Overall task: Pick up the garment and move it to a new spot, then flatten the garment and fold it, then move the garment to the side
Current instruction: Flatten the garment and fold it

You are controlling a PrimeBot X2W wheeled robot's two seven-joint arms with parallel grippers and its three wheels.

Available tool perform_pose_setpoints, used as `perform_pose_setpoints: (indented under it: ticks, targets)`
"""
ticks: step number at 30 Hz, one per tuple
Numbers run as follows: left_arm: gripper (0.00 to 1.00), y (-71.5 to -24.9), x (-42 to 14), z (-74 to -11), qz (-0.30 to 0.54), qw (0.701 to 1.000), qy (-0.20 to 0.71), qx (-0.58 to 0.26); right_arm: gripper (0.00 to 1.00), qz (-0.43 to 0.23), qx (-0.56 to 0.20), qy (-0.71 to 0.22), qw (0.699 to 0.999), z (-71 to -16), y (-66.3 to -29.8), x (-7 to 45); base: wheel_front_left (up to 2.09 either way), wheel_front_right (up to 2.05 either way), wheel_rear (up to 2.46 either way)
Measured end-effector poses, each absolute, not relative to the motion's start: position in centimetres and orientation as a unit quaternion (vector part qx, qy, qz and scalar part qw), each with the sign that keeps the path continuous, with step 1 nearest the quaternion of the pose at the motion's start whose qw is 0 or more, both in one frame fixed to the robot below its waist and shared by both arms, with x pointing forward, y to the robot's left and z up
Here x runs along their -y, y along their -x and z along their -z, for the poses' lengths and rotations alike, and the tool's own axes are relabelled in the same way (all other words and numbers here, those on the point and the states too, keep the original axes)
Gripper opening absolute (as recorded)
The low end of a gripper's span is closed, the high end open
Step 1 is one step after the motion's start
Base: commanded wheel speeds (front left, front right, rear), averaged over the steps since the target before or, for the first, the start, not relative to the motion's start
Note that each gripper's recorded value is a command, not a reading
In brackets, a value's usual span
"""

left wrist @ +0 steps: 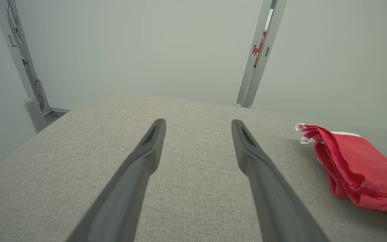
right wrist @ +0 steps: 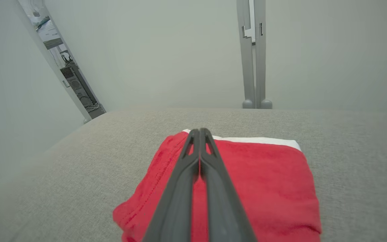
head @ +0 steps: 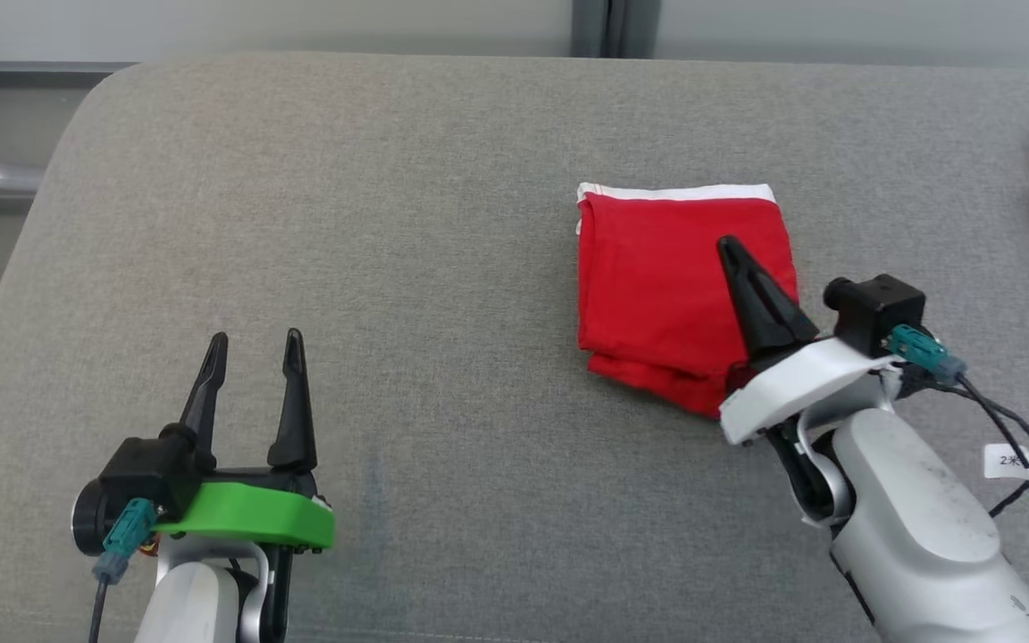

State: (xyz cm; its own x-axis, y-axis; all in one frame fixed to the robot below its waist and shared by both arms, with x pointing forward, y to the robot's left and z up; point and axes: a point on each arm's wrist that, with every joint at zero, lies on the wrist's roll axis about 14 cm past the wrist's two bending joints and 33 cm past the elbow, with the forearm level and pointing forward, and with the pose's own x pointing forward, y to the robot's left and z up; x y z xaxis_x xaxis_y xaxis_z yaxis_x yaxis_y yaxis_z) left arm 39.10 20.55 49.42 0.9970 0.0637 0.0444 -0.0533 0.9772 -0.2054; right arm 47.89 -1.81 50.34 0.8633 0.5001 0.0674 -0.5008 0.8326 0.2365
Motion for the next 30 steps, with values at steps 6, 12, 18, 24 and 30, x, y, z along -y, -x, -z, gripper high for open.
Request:
perform_pose_setpoints:
  ticks: [6, 12, 18, 24, 30]
  targets:
    - [1.00, -39.8, -19.5, -49.8, -0.012, 0.995, 0.093, 0.031, 1.00, -0.189, 0.039, -0.092, 0.977, -52.1, -47.7, 8.6, 0.00, 0.00, 0.00]
    - [1.00, -40.4, -18.8, -50.2, 0.001, 0.996, 0.086, 0.038, 1.00, -0.140, 0.055, -0.070, 0.986, -52.7, -46.0, 13.0, 0.00, 0.00, 0.00]
    - [1.00, -40.2, -18.6, -50.6, 0.009, 0.996, 0.077, 0.042, 1.00, -0.108, 0.063, -0.069, 0.990, -53.0, -44.1, 15.3, 0.00, 0.00, 0.00]
    - [1.00, -39.5, -19.4, -50.8, -0.004, 0.997, 0.068, 0.046, 1.00, -0.088, 0.066, -0.080, 0.991, -52.9, -42.0, 16.1, 0.00, 0.00, 0.00]
    - [1.00, -38.7, -20.0, -51.1, -0.010, 0.997, 0.059, 0.049, 1.00, -0.070, 0.065, -0.082, 0.992, -52.5, -40.3, 17.0, 0.00, 0.00, 0.00]
